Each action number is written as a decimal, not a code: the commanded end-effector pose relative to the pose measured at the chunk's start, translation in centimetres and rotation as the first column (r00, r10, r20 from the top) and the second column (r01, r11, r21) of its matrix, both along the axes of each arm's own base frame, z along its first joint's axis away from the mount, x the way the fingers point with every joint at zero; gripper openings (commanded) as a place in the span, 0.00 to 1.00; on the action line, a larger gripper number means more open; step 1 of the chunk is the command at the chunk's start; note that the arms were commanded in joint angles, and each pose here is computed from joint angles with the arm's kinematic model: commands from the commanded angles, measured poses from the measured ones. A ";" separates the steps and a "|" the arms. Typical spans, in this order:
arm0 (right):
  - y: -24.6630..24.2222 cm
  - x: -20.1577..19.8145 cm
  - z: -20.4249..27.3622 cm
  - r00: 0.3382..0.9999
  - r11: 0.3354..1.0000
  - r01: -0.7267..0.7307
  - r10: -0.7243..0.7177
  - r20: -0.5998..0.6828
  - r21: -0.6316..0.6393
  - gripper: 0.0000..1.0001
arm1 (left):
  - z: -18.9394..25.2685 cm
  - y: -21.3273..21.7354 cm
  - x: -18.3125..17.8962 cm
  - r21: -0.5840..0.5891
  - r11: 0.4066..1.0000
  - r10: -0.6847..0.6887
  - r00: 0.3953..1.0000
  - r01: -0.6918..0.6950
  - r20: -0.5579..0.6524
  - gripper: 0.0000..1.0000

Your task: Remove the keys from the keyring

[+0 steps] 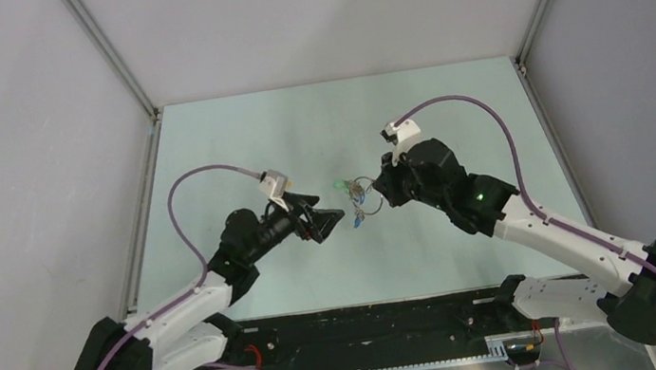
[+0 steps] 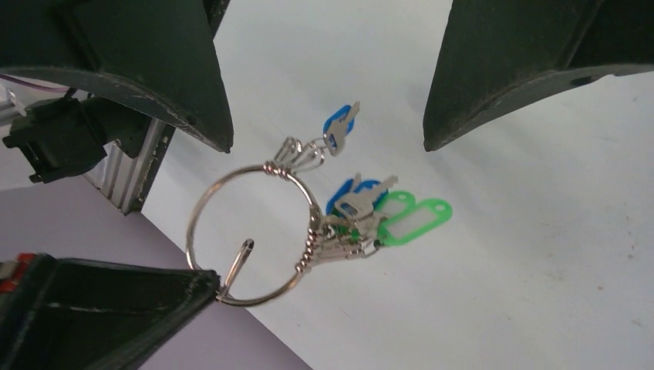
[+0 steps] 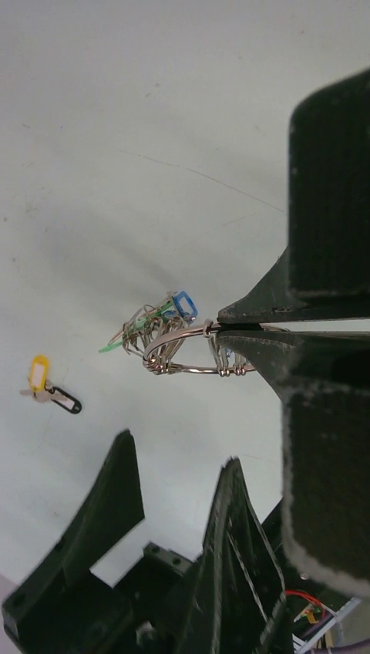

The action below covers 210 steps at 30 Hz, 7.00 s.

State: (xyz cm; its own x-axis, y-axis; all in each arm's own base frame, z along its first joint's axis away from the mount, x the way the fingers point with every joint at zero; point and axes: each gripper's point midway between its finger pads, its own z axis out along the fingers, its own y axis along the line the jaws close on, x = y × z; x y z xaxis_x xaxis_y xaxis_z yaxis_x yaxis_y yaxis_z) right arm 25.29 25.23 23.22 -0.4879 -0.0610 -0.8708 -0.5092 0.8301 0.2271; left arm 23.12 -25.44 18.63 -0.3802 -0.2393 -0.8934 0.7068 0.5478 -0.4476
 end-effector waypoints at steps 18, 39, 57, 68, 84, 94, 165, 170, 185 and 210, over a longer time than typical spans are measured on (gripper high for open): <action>0.4 -1.4 3.8 0.995 0.993 -0.074 0.068 0.072 0.090 0.00 | 6.5 -7.1 4.1 -0.166 0.968 -0.153 0.967 0.189 0.204 0.01; -0.3 -3.0 2.9 0.965 0.936 -0.261 0.245 0.093 0.238 0.76 | 12.0 -3.9 1.2 -0.190 0.967 -0.089 0.918 0.173 0.386 0.00; 0.8 -4.6 8.3 0.842 0.870 -0.457 0.356 0.406 0.184 0.73 | 15.8 -4.1 -4.5 -0.107 0.905 -0.305 0.803 0.412 0.512 0.00; 3.1 -8.2 8.1 0.751 0.782 -0.606 0.503 0.428 0.144 0.23 | 15.2 -3.9 -3.2 -0.101 0.934 -0.255 0.837 0.343 0.485 0.00; 4.4 -7.7 8.4 0.783 0.785 -0.584 0.477 0.398 0.208 0.00 | 15.0 -3.6 -1.8 -0.133 0.955 -0.182 0.878 0.265 0.442 0.08; 1.9 -6.5 10.8 0.864 0.856 -0.430 0.297 0.406 0.288 0.00 | 11.0 1.3 -1.4 -0.201 0.980 0.068 0.924 0.010 0.377 0.80; -3.9 -4.9 1.9 0.976 0.955 -0.026 -0.040 0.214 0.296 0.35 | 5.1 -3.2 -7.2 0.277 0.921 -0.296 0.954 0.274 0.042 0.00; -2.5 -6.2 2.4 0.938 0.958 -0.201 0.128 0.322 0.203 0.53 | 5.7 -3.1 -7.6 0.349 0.884 -0.339 0.941 0.311 0.020 0.00; 4.0 -9.4 2.3 0.737 0.788 -0.606 0.506 0.448 0.107 0.57 | 6.0 -1.3 -6.4 0.610 0.728 -0.393 0.920 0.313 -0.003 0.00; 4.9 -6.8 4.2 0.593 0.807 -0.590 0.465 0.657 -0.039 0.61 | 11.1 4.7 -1.6 0.938 0.326 -0.585 0.754 -0.117 0.297 0.00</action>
